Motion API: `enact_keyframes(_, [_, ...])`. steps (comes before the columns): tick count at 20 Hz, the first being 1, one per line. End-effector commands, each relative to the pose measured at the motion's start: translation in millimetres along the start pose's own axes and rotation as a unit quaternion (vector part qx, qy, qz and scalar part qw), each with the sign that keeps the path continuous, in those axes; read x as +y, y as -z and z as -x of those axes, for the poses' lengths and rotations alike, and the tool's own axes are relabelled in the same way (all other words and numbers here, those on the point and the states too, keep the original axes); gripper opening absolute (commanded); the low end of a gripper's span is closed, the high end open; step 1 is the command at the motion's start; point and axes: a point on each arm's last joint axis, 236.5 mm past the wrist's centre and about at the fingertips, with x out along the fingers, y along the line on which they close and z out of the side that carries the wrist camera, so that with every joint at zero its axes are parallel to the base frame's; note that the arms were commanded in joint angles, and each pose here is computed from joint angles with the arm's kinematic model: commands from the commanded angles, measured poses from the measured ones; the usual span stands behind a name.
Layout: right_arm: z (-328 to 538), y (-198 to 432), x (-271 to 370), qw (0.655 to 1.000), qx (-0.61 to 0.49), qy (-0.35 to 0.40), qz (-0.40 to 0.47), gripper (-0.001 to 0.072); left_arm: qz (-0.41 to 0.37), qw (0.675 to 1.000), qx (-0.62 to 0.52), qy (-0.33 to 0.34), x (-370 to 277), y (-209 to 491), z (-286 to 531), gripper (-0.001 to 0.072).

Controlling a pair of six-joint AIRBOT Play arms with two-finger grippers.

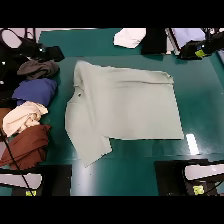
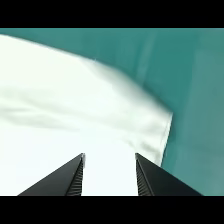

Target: Fold the shirts.

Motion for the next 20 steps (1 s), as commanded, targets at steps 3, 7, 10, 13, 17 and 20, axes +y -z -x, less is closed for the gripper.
enact_keyframes(3, [24.3,30.2,27.8,0.996,0.036,-0.08,-0.003,0.038,0.037,0.989,0.143,-0.018,31.3,92.4,26.4,0.0602])
enact_keyframes(7, [36.3,84.2,56.3,0.989,0.063,-0.134,-0.029,0.0379,0.088,0.973,0.21,-0.029,28.9,219.0,31.5,0.0602])
enact_keyframes(10, [42.3,105.7,71.3,0.988,0.054,-0.14,-0.035,0.0378,0.126,0.956,0.264,-0.022,18.0,313.5,44.9,0.0601])
enact_keyframes(13, [46.8,107.9,79.6,0.99,0.019,-0.133,-0.032,0.0377,0.169,0.945,0.28,0.012,-2.7,354.7,45.4,0.0602])
enact_keyframes(17, [53.0,111.4,83.9,0.991,0.013,-0.134,-0.029,0.0377,0.204,0.944,0.254,0.057,-21.8,361.1,28.9,0.0601])
enact_keyframes(20, [53.4,112.6,84.3,0.99,0.015,-0.134,-0.029,0.0377,0.224,0.941,0.234,0.092,-36.8,358.1,22.7,0.06])
